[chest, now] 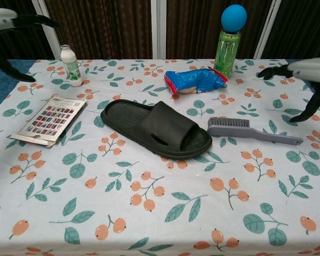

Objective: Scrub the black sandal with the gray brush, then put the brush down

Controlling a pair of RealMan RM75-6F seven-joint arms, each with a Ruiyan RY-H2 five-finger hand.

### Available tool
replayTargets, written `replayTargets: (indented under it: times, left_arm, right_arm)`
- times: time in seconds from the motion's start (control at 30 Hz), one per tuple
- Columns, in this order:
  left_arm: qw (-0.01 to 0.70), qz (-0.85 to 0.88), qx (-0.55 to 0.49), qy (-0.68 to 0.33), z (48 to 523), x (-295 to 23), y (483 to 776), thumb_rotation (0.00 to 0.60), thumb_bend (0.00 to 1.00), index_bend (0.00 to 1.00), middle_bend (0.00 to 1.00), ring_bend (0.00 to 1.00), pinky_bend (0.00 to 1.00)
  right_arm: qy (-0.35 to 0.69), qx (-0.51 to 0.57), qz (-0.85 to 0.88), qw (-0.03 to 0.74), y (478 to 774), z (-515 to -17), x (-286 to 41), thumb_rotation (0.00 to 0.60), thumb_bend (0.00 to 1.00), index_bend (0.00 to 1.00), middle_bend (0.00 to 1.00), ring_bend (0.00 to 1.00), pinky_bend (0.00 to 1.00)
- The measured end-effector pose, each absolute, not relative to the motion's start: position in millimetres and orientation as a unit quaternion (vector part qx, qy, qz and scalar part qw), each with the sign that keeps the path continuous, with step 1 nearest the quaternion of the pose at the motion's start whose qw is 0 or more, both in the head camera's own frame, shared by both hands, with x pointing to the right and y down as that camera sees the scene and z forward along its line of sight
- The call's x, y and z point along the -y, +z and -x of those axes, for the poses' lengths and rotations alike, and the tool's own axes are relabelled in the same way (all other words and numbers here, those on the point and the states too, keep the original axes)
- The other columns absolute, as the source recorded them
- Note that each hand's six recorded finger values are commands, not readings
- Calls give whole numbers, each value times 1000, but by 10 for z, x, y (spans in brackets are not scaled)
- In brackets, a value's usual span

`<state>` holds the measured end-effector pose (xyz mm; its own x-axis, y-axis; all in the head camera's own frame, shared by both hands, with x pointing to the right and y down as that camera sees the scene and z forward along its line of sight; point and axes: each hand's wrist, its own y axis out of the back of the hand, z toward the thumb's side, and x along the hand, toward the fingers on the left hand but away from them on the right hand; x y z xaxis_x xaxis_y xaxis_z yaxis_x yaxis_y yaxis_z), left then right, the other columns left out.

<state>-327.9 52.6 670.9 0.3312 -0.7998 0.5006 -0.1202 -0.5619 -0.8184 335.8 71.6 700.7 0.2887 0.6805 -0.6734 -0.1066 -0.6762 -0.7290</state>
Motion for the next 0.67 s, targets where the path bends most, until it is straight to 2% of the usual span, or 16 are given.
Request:
replayTargets:
  times: [0.07, 0.13, 0.23, 0.33, 0.43, 0.53, 0.67]
  left_arm:
    - [349, 717, -329, -506, 3524, -607, 6629, 600, 196, 111, 110, 57, 177]
    - [343, 696, -348, -526, 3781, -740, 6554, 600, 195, 111, 110, 58, 178]
    - [336, 662, -375, -556, 4139, -969, 6434, 600, 191, 112, 111, 58, 177]
    - [331, 627, -398, -582, 4437, -1250, 6320, 600, 189, 114, 111, 58, 171]
    - [325, 598, -412, -606, 4658, -1593, 6219, 600, 188, 114, 111, 58, 167]
    - [316, 581, -415, -625, 4761, -1928, 6142, 600, 184, 115, 111, 58, 165]
    - [319, 565, -422, -633, 4762, -2170, 6049, 600, 178, 115, 111, 58, 159]
  right_arm:
    - [557, 233, 714, 355, 6830, -3510, -677, 600, 165, 42, 257, 152, 218]
    - [552, 264, 704, 360, 6679, -3650, -678, 600, 184, 132, 328, 215, 250]
    - [551, 312, 678, 374, 6405, -3952, -750, 600, 192, 163, 331, 242, 265]
    - [562, 347, 648, 378, 6155, -4288, -969, 600, 192, 84, 253, 147, 211]
    - [580, 366, 627, 370, 5970, -4535, -1281, 600, 190, 4, 175, 50, 113]
    - [592, 381, 613, 359, 5838, -4669, -1575, 600, 184, 0, 148, 21, 74]
    - [598, 398, 606, 343, 5727, -4730, -1861, 600, 178, 0, 135, 6, 45]
